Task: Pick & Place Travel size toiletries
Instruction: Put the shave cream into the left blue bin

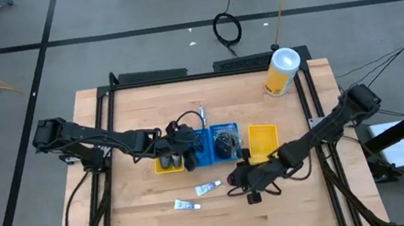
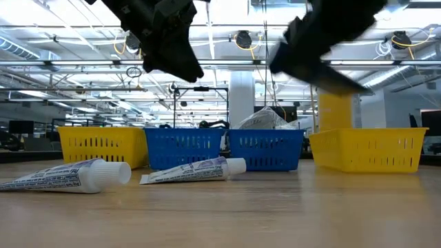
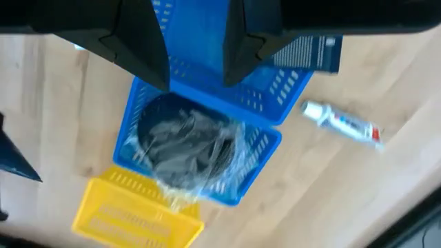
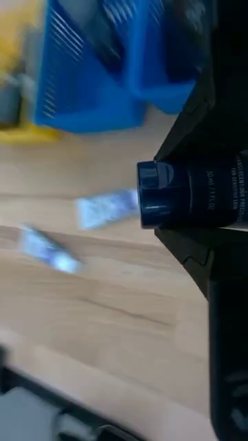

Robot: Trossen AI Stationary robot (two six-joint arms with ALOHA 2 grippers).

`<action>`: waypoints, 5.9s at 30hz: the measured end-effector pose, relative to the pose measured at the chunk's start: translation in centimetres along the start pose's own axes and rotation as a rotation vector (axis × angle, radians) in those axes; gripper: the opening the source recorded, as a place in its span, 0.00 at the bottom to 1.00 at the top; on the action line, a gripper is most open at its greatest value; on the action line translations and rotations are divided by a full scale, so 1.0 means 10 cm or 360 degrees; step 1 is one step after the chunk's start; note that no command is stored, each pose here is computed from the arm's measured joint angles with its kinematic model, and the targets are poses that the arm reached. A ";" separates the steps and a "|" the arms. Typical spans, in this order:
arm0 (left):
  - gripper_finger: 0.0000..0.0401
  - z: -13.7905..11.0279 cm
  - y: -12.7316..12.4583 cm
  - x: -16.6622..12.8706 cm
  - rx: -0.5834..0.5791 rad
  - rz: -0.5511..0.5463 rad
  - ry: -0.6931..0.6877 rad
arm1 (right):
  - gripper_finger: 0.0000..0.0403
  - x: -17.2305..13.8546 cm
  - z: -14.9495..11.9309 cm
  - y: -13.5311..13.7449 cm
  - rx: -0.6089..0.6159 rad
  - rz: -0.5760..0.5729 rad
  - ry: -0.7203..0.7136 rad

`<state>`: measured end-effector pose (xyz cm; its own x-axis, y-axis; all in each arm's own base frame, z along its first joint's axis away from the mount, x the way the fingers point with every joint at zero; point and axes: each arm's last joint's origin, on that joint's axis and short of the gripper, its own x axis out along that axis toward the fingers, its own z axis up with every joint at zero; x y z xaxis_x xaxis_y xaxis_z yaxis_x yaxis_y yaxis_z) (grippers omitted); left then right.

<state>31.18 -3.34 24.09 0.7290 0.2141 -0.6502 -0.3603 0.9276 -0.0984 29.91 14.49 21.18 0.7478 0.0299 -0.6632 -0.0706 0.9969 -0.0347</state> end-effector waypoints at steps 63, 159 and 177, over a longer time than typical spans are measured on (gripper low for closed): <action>0.34 0.39 -0.13 -0.09 0.0216 0.0053 -0.0710 | 0.29 -0.31 0.38 -1.27 0.0430 -0.0602 -0.1707; 0.00 0.11 -0.27 -0.33 0.0074 0.0516 -0.0601 | 0.39 -0.18 0.48 -1.23 0.0234 -0.0388 -0.1743; 0.00 -0.26 -0.20 -0.45 -0.0031 0.0391 -0.0062 | 0.36 -0.53 0.50 -1.13 0.0102 -0.0416 -0.1829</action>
<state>27.09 -6.95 25.29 0.6399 0.4442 -0.6270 -0.5400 0.8405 0.0443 30.02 3.42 28.83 0.8923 -0.1602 0.4221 0.1815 0.9833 -0.0105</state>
